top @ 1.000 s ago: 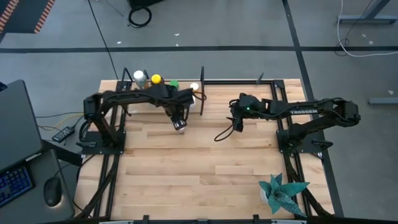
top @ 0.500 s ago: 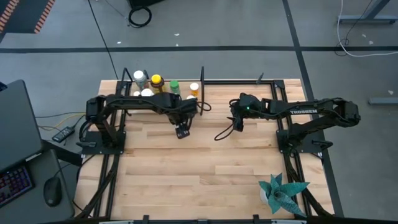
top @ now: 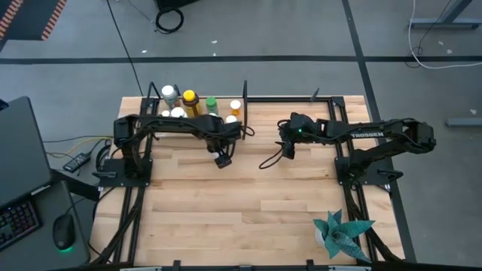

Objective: Pick and place medicine bottles onto shelf by color
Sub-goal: Put the pink medicine bottle on the shelf

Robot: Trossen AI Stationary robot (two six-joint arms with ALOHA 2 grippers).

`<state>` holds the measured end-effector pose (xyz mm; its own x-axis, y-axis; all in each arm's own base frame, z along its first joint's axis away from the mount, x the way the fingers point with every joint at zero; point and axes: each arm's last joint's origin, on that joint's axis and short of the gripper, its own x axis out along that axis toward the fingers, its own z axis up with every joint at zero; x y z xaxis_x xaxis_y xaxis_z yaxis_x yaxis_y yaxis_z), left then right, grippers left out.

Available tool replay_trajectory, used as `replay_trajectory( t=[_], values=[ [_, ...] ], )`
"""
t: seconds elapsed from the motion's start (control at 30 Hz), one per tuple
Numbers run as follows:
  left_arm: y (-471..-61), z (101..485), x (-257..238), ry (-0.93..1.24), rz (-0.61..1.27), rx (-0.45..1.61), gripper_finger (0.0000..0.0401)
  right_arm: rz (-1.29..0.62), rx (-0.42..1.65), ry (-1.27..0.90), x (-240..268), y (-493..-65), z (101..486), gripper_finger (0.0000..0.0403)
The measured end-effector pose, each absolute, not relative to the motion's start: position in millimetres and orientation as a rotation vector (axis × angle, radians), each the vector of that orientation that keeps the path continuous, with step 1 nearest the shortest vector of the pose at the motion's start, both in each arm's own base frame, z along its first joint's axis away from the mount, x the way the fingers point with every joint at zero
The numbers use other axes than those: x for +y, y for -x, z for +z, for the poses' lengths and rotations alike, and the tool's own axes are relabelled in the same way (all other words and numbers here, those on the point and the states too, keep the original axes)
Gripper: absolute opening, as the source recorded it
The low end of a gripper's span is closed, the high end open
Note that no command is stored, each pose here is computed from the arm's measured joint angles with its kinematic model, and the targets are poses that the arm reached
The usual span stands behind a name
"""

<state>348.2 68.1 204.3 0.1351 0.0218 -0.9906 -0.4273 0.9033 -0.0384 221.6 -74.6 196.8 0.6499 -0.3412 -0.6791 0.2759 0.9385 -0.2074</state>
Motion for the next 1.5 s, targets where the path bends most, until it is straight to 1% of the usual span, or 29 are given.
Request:
replay_trajectory(
  t=[0.17,0.3,0.4,0.63,0.67,0.93,1.1,1.23,1.37,1.5],
  values=[
    [-354,194,69,0.355,0.334,1.412,0.0318,-0.351,0.788,0.088,-75,-222,197,0.0277],
    [-354,187,69,0.361,0.336,1.449,0.0293,-0.352,0.786,0.088,-75,-222,197,0.0277],
    [-353,186,69,0.362,0.337,1.459,0.0264,-0.354,0.782,0.088,-75,-222,197,0.0277],
    [-353,185,69,0.362,0.336,1.467,0.0176,-0.354,0.781,0.088,-75,-222,197,0.0277],
    [-353,185,69,0.362,0.336,1.466,0.017,-0.354,0.781,0.088,-75,-222,197,0.0277],
    [-352,185,69,0.358,0.335,1.475,0.017,-0.354,0.781,0.088,-75,-222,197,0.0277],
    [-346,185,68,0.344,0.352,1.539,0.0178,-0.354,0.781,0.088,-75,-222,197,0.0277],
    [-342,185,69,0.315,0.384,1.573,0.0171,-0.354,0.781,0.088,-75,-222,197,0.0277],
    [-340,190,69,0.305,0.383,1.572,0.0171,-0.354,0.781,0.088,-75,-222,197,0.0277],
    [-333,204,68,0.295,0.37,1.551,0.0174,-0.354,0.782,0.088,-75,-222,197,0.0277]
  ],
)
